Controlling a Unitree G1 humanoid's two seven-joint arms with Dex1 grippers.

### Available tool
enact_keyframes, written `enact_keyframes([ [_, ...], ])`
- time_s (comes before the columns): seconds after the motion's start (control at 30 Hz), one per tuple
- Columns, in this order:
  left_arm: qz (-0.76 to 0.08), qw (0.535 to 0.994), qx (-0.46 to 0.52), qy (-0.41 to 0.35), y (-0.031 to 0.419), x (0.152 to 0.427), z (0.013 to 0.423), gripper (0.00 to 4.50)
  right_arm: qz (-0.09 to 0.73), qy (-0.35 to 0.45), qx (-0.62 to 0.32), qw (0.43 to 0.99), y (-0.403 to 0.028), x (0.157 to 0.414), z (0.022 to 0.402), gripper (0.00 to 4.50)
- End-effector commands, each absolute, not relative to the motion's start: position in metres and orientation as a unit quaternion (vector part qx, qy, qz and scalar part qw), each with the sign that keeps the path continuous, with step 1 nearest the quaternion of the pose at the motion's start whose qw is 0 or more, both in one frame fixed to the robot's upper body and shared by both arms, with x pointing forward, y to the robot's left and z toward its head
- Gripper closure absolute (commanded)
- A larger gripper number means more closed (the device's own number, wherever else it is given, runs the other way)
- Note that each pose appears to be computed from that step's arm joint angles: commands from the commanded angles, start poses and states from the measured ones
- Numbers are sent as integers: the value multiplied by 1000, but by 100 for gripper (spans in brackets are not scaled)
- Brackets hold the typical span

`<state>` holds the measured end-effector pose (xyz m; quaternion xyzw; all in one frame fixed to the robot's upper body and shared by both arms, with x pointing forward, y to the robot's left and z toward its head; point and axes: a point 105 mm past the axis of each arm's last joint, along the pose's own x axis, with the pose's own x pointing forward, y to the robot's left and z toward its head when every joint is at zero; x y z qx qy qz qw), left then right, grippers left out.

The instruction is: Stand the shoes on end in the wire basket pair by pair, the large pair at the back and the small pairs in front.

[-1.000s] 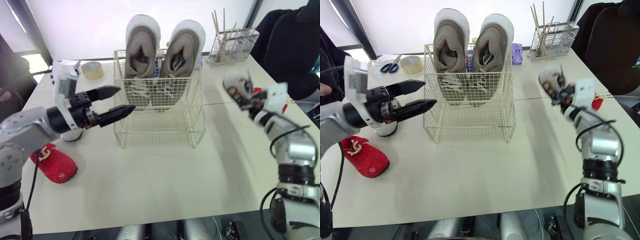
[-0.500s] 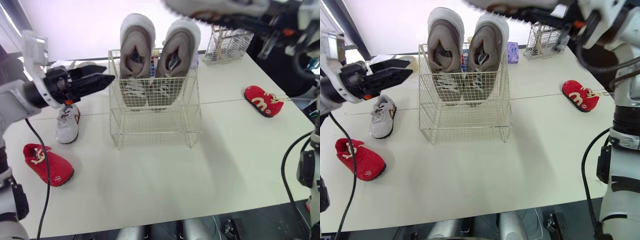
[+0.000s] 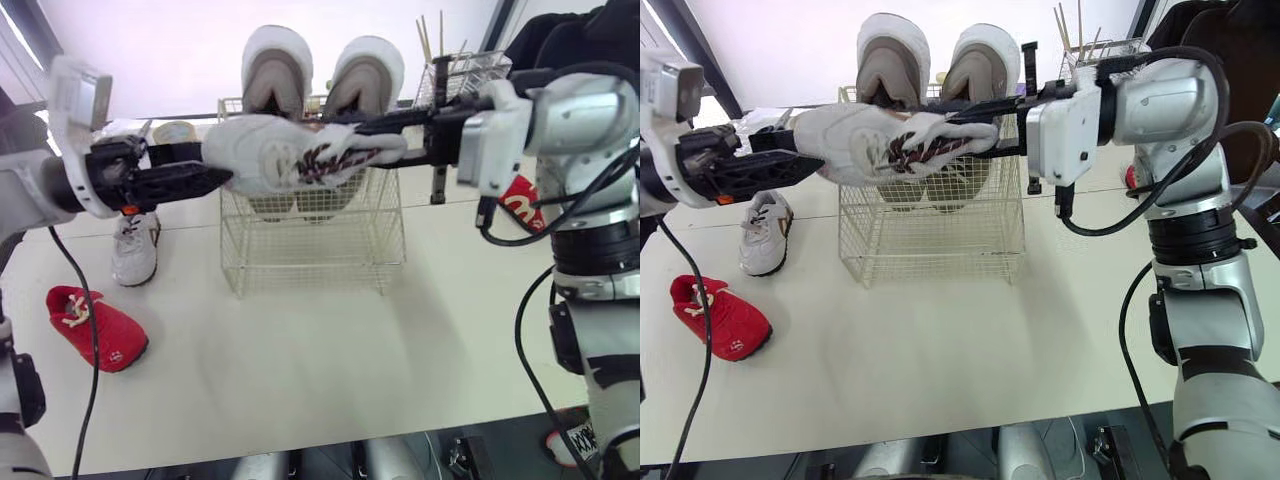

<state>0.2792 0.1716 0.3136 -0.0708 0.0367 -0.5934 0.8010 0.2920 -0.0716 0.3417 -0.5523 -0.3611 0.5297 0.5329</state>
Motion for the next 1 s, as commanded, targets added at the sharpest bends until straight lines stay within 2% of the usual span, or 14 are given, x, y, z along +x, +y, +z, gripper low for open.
enact_keyframes([
  [0.03,-607,791,-64,29,164,273,319,0,523,-395,-559,509,-63,282,353,419],
  [0.1,-609,790,-66,34,162,273,316,0,525,-397,-557,505,-61,281,353,419],
  [0.17,-611,788,-70,40,161,273,312,54,530,-397,-559,500,-59,281,351,419],
  [0.23,-613,785,-76,42,159,272,310,132,534,-395,-561,494,-57,280,349,419],
  [0.43,-618,780,-90,50,156,270,303,409,546,-385,-559,491,-58,279,346,419],
  [0.5,-617,779,-99,49,153,270,300,420,557,-369,-551,501,-61,279,345,318],
  [0.57,-613,781,-109,41,151,270,298,420,593,-323,-502,540,-67,277,348,231],
  [0.7,-597,790,-141,17,150,272,296,420,625,-258,-405,616,-81,271,363,26],
  [0.73,-592,792,-151,11,149,272,295,420,627,-240,-375,640,-87,271,368,1],
  [0.83,-578,796,-179,-17,147,271,294,420,632,-158,-259,713,-119,275,371,1],
  [1.0,-562,797,-215,-56,140,270,297,420,616,-98,-50,780,-148,280,359,1],
])
